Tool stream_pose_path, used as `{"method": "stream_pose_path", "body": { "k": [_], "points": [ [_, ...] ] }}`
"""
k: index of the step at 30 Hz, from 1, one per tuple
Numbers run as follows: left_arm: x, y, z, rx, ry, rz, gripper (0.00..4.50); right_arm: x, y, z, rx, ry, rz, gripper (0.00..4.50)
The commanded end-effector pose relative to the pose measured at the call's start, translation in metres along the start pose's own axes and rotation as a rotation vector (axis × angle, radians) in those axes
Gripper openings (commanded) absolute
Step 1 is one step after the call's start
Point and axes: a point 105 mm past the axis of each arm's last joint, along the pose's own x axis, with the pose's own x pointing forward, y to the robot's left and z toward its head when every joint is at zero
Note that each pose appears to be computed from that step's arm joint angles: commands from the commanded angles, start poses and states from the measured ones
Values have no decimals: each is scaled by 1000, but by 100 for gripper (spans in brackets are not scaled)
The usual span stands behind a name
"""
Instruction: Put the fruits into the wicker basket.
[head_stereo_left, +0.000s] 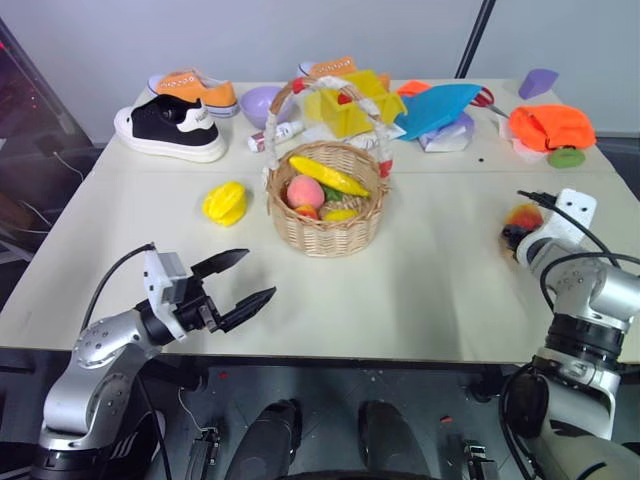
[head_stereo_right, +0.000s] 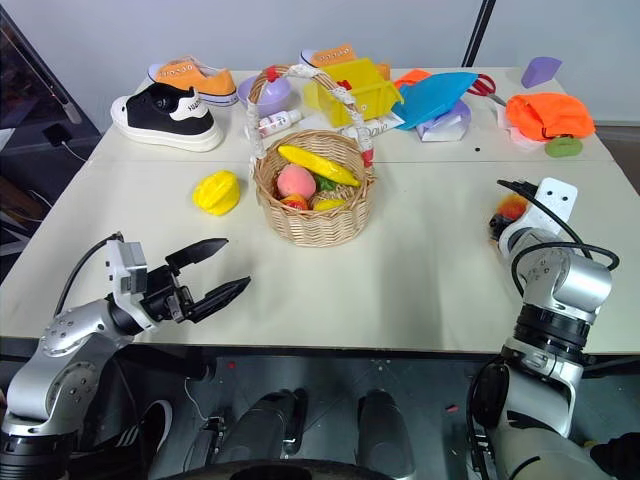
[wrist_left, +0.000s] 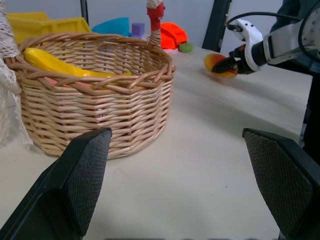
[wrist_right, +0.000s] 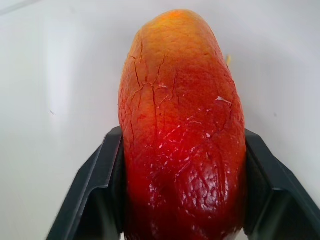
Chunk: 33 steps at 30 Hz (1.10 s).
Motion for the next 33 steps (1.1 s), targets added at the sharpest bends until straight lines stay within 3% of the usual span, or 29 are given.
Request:
{"method": "stream_pose_path", "body": {
  "k": [1, 4, 6, 9, 12, 15, 21, 24, 33],
  "points": [
    [-1, 1, 6, 30, -17, 5, 450, -10, 2, 14, -36, -62, 30, 209],
    [0, 3, 7, 34, -25, 14, 450, -27, 26, 19, -97, -113, 240, 209],
    [-2, 8, 9, 42, -38, 39, 450, -56, 50, 26, -280, -189, 529, 209],
    [-6, 13, 9, 57, -32, 59, 450, -107, 70, 6, -496, -110, 919, 209],
    [-7, 20, 12, 82, -36, 71, 450, -144, 83, -1, -544, -16, 1144, 209],
    [-6, 24, 15, 93, -42, 73, 450, -155, 94, -2, -607, -7, 1209, 209],
    [-2, 28, 19, 112, -47, 69, 450, -155, 180, 24, -665, -274, 1237, 209],
    [-1, 30, 19, 129, -48, 81, 450, -156, 208, 27, -667, -285, 1287, 209],
    [3, 29, 20, 133, -69, 106, 450, -142, 264, 42, -700, -435, 1227, 209]
  ]
}}
